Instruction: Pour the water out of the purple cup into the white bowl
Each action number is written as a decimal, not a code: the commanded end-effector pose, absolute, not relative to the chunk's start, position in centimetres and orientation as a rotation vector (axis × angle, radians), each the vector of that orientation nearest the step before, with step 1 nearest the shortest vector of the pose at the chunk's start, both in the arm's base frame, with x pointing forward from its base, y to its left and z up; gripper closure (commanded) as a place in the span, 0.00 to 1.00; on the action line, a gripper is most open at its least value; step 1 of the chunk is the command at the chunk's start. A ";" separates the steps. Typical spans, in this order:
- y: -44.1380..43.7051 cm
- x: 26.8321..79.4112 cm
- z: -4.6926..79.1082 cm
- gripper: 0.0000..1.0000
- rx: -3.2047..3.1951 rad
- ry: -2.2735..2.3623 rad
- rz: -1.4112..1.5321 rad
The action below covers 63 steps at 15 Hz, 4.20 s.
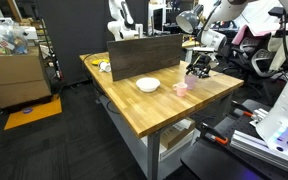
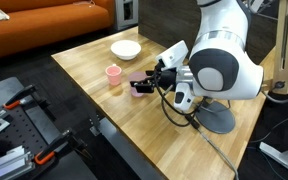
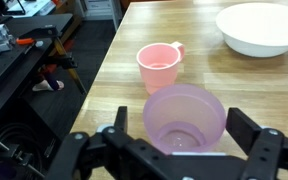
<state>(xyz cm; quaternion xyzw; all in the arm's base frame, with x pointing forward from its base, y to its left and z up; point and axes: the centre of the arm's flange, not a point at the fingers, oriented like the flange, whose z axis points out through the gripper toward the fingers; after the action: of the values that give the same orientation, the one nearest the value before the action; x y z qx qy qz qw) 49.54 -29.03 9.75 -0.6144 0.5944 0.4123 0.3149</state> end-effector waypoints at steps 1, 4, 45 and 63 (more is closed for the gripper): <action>-29.1 49.7 8.9 0.00 -1.579 1.553 1.113; -28.7 49.6 8.0 0.00 -1.576 1.561 1.136; -27.2 54.0 11.9 0.51 -1.661 1.704 0.970; -19.9 59.9 16.4 0.51 -1.773 1.723 0.896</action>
<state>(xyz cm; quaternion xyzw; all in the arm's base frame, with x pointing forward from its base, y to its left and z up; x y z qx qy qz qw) 60.27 -20.03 15.51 -0.6617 0.6196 0.3426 0.2467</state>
